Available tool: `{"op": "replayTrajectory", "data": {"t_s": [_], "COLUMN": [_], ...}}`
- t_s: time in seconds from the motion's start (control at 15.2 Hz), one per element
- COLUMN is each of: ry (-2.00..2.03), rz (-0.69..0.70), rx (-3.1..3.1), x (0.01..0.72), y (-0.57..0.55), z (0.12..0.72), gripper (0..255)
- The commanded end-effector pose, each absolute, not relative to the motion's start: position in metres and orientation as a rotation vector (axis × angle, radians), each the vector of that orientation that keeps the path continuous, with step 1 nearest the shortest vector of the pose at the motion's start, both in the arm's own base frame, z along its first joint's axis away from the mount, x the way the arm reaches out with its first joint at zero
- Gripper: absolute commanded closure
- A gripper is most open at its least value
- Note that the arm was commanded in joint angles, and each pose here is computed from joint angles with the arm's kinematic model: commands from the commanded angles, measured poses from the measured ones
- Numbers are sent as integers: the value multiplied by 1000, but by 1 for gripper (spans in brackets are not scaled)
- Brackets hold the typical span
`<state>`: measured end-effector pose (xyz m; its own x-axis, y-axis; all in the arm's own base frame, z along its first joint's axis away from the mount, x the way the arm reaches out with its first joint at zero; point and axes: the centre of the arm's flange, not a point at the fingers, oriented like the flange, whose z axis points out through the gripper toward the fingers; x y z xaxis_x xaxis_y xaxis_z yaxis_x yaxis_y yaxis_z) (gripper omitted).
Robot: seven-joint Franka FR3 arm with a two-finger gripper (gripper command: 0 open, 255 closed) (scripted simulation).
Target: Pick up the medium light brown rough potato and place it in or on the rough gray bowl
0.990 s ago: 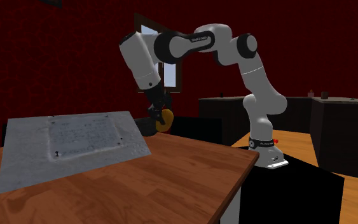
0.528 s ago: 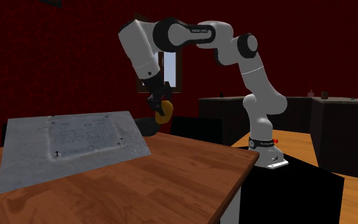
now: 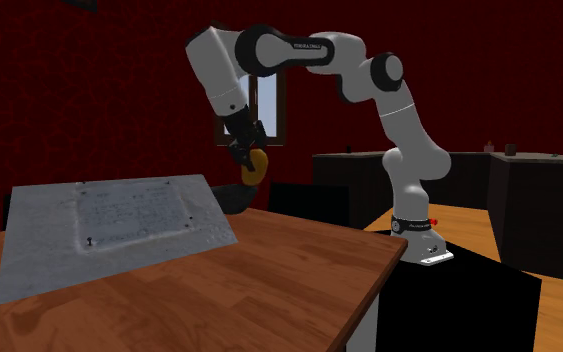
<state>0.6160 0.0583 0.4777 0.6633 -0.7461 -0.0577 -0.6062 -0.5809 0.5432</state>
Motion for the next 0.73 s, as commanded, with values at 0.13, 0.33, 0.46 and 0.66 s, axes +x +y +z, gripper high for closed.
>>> {"op": "replayTrajectory", "data": {"t_s": [0.13, 0.33, 0.46, 0.66], "ry": [-1049, -1049, -1049, -1049], "rz": [-385, -385, -385, -385], "rx": [2394, 2394, 2394, 2394], "x": [628, 635, 640, 647], "y": [7, -32, -58, -97], "z": [480, 482, 482, 483], "gripper": [255, 255, 255, 255]}}
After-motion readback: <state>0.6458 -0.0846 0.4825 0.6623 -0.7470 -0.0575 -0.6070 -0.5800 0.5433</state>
